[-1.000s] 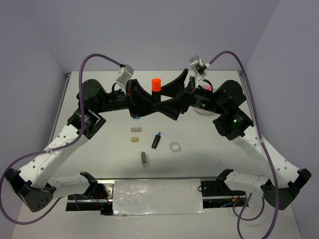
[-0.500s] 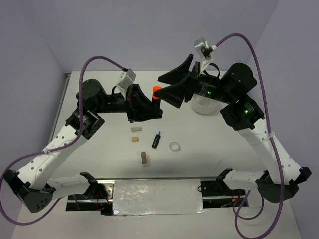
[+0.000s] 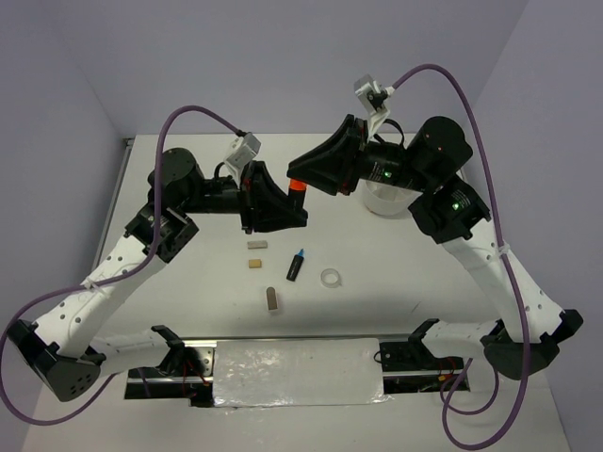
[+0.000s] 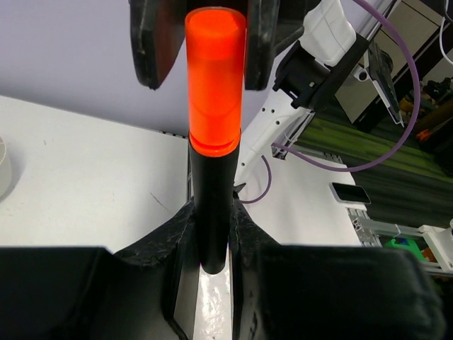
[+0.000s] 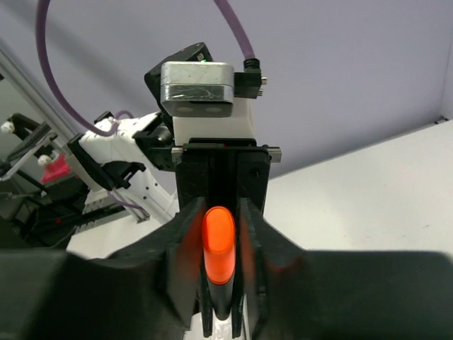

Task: Sort the stationery into containers
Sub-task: Close the pen cap on the pen.

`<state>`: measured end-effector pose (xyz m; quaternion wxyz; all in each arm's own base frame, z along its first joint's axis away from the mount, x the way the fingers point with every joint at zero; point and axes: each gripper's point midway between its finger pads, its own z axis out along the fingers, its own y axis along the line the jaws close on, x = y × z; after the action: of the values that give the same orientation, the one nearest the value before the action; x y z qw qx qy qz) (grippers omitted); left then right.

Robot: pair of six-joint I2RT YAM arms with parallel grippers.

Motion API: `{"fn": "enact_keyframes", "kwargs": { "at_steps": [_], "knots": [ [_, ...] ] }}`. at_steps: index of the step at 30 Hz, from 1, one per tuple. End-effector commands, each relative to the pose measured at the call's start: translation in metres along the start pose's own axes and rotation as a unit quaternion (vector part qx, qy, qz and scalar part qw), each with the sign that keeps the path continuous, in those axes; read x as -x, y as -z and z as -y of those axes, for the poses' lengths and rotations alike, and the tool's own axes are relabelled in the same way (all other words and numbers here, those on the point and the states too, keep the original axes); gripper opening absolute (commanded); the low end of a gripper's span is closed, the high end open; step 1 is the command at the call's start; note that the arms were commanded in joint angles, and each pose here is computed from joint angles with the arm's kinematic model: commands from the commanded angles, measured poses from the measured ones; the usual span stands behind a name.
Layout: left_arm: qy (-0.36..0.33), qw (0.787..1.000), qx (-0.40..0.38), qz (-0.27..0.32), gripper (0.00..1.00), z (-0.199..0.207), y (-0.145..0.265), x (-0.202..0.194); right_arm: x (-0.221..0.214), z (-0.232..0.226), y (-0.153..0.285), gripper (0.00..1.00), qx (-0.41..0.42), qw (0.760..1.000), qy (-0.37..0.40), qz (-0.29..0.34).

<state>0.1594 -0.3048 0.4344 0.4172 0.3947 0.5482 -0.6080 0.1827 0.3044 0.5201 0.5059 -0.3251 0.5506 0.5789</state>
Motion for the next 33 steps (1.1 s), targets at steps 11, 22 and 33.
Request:
{"fn": "enact_keyframes", "kwargs": {
  "at_steps": [11,22,33],
  "knots": [
    [-0.053,0.997,-0.026,0.042,0.00,0.017,-0.006,0.057,-0.021,-0.009,0.008,0.00,0.032,0.999,-0.008,0.003],
    [-0.138,0.986,-0.077,0.044,0.00,0.033,0.003,0.085,-0.090,0.005,0.004,0.00,0.080,0.986,-0.098,-0.107],
    [-0.191,0.980,-0.003,0.051,0.00,0.010,0.005,0.110,-0.144,0.023,0.015,0.00,0.017,0.972,-0.154,-0.178]
  ]
}}
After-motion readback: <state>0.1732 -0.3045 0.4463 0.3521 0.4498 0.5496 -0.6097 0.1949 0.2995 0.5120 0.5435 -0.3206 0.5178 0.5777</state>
